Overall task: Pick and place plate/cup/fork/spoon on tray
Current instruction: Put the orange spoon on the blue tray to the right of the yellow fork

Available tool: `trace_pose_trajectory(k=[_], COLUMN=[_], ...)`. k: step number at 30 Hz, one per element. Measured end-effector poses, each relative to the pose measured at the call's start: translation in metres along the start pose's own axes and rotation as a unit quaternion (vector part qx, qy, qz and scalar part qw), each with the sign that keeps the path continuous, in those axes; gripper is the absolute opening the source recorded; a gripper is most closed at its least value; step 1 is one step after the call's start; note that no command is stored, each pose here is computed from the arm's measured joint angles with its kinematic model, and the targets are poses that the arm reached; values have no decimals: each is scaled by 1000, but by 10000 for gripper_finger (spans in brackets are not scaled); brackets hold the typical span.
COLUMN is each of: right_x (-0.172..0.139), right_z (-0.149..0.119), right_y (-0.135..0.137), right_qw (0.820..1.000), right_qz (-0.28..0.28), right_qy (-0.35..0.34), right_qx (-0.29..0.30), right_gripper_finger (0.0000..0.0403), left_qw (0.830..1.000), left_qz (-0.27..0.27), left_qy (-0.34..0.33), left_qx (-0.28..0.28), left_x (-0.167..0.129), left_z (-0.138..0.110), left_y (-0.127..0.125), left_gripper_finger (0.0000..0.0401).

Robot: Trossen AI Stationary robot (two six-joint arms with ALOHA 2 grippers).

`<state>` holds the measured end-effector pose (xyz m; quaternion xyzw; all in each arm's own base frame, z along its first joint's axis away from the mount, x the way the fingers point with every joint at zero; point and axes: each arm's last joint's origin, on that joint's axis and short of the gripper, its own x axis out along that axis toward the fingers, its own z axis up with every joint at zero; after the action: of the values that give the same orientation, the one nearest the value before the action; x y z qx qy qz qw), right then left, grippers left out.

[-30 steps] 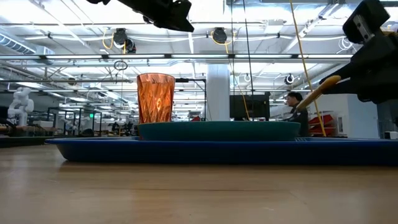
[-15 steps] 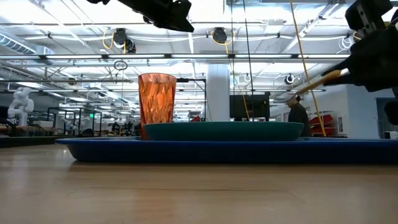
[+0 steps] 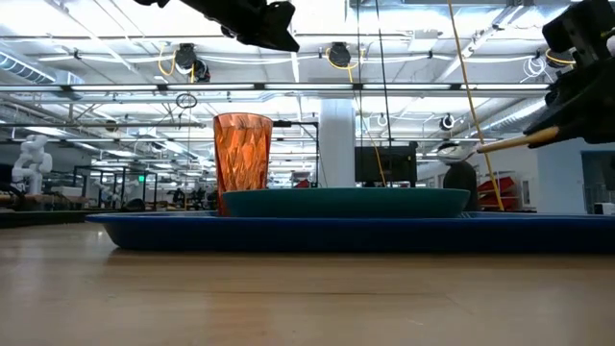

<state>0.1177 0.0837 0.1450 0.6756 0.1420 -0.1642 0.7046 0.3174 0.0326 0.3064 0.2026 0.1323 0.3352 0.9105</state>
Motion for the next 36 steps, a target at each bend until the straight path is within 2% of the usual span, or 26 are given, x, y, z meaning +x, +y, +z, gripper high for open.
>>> trace_pose_trajectory(k=[2, 7, 11, 20, 25, 36], right_x=[-4, -17, -18, -7, -4, 9], right_z=[2, 5, 5, -5, -6, 5], right_y=[3, 14, 17, 1, -1, 6], right_qw=[999, 987, 984, 962, 961, 967], right_qz=[-30, -151, -173, -267, -275, -252], right_qy=[2, 15, 9, 36, 19, -18], right_qx=[-18, -57, -51, -39, -26, 27], right_gripper_finger=[6, 6, 6, 6, 6, 14], left_qw=[1000, 1000, 1000, 1000, 1000, 999], left_qz=[0, 0, 0, -1, -8, -40], left_qy=[0, 0, 0, 2, 9, 29], left_qx=[-1, -1, -2, -2, -4, 0], left_x=[0, 0, 0, 0, 0, 0], left_z=[0, 0, 0, 0, -2, -8], left_y=[0, 0, 0, 0, -1, -5], left_gripper_finger=[94, 94, 94, 94, 94, 94])
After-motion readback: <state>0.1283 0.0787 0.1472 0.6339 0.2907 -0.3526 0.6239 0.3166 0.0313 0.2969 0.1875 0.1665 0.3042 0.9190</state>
